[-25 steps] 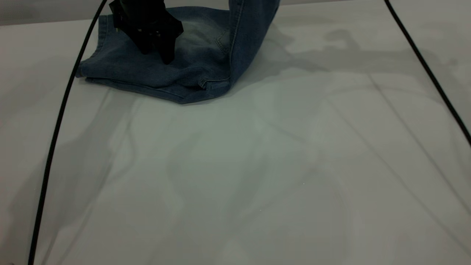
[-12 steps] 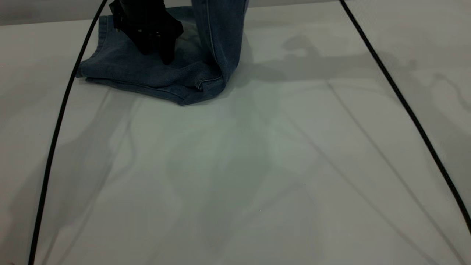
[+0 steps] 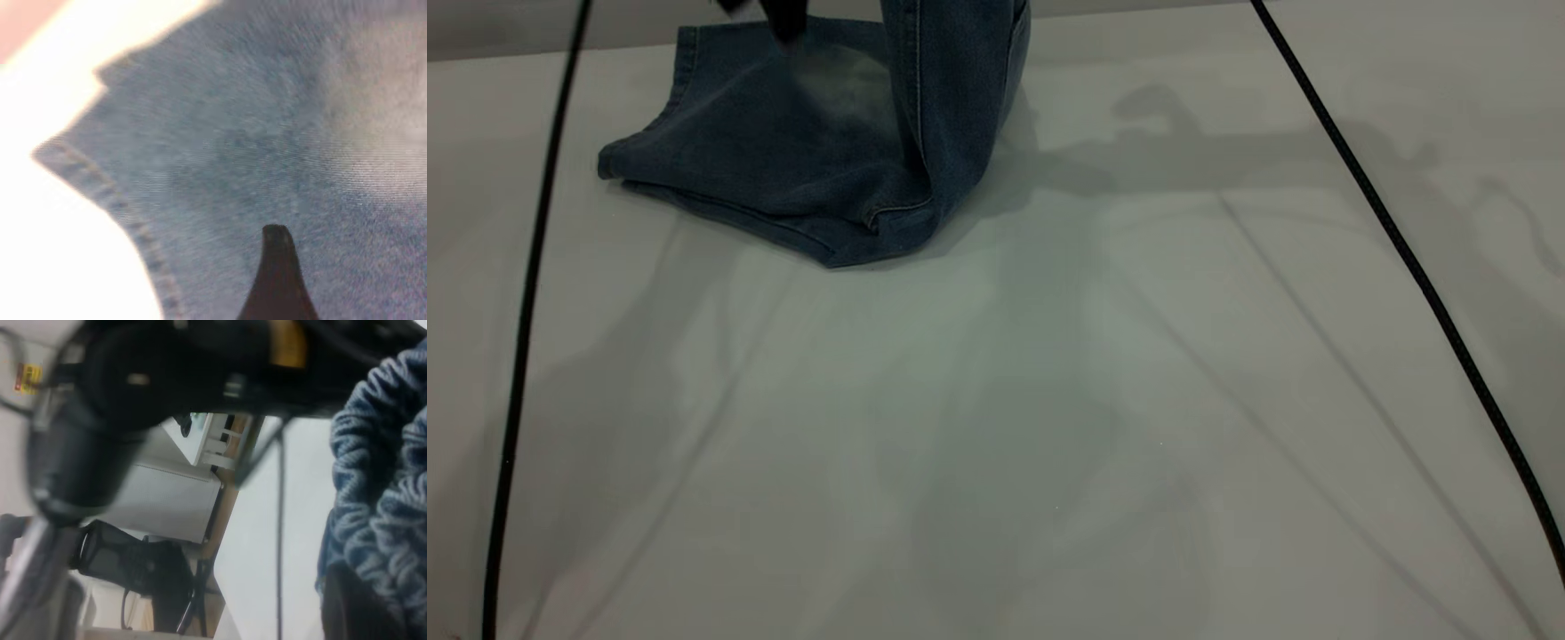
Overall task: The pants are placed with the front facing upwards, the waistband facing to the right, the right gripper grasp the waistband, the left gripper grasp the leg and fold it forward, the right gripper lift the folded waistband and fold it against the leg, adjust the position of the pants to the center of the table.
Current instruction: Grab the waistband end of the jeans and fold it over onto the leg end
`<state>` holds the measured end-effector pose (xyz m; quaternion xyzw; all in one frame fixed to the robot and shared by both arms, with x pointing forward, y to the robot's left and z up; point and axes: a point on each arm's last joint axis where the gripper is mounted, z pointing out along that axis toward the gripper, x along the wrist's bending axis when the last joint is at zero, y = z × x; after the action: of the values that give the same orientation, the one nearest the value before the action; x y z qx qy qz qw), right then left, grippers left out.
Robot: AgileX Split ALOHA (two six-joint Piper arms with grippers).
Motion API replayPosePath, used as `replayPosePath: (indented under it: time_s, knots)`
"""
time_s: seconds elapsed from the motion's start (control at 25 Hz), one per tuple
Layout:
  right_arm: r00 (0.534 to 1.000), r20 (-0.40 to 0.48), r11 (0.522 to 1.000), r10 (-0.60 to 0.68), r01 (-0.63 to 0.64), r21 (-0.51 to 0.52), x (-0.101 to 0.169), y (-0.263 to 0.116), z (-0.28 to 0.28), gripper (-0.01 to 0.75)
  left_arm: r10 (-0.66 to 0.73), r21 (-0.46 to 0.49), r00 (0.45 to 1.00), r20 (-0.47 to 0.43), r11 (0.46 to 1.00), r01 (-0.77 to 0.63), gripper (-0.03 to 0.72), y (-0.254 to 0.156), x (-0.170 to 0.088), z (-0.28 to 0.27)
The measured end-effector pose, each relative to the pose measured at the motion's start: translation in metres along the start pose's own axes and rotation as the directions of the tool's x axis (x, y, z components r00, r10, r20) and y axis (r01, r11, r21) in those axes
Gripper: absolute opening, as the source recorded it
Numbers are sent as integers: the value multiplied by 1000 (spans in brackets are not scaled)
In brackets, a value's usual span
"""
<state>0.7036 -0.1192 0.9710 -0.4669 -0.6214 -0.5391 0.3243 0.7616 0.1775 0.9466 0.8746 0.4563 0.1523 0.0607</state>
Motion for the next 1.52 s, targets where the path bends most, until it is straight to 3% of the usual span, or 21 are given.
replayPosePath:
  time_s: [0.36,0.84,1.2,1.36,1.52]
  knots:
    - [1000,9,1000,-16,16,1,1,-2,7,44,-70,-213,995,-77,976,52,481,7,18,-121]
    - [995,93,999,-37,39,-23,0,-19,66,44,-114,-462,986,-125,886,44,481,-16,22,-264]
    - [995,98,989,24,-9,-149,-35,-24,111,44,-117,-474,985,-129,880,43,481,-18,22,-270]
    - [996,81,987,46,-33,-159,-48,-31,127,50,-115,-479,987,-113,877,48,481,-17,21,-270]
    - [997,66,991,35,-26,-129,-44,-38,138,120,-115,-480,987,-111,876,48,481,-17,21,-270]
